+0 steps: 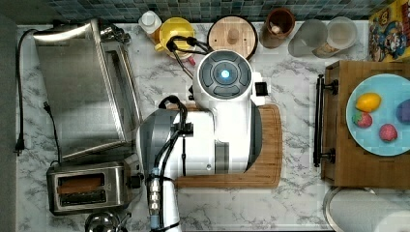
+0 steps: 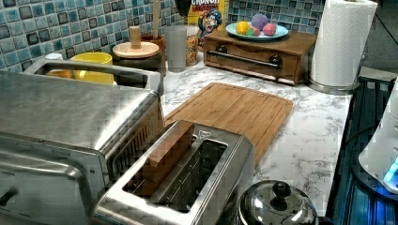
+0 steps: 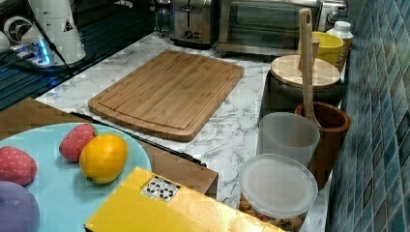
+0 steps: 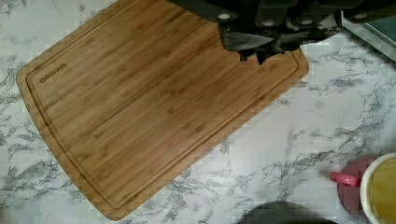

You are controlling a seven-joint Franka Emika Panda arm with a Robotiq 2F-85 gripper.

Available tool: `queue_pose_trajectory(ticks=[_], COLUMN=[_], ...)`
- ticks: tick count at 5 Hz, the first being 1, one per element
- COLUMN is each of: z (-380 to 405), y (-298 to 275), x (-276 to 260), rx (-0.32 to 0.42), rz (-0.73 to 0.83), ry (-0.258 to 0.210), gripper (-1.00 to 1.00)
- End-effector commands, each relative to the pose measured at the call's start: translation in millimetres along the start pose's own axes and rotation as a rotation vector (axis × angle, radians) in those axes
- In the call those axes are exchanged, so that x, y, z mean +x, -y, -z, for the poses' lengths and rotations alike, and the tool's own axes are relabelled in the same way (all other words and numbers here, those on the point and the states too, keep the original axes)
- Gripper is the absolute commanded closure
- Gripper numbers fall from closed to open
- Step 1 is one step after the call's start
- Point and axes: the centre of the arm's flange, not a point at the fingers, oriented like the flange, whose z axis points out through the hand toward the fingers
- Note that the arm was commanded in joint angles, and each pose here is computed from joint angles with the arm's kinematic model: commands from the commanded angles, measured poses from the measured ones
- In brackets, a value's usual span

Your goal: Turn on the toaster.

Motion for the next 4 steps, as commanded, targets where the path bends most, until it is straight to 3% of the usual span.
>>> queue_pose_trajectory(ticks=[1, 3, 4], z=[0.7, -41.5, -52.4], y=[2.1, 22.7, 26.0], x=[-1.6, -49.7, -82.2], rx=[0.004, 0.024, 0.038], rz=[0.023, 0.182, 0.260], ry=[-0.003, 0.032, 0.026], gripper=[1.00, 1.00, 1.00])
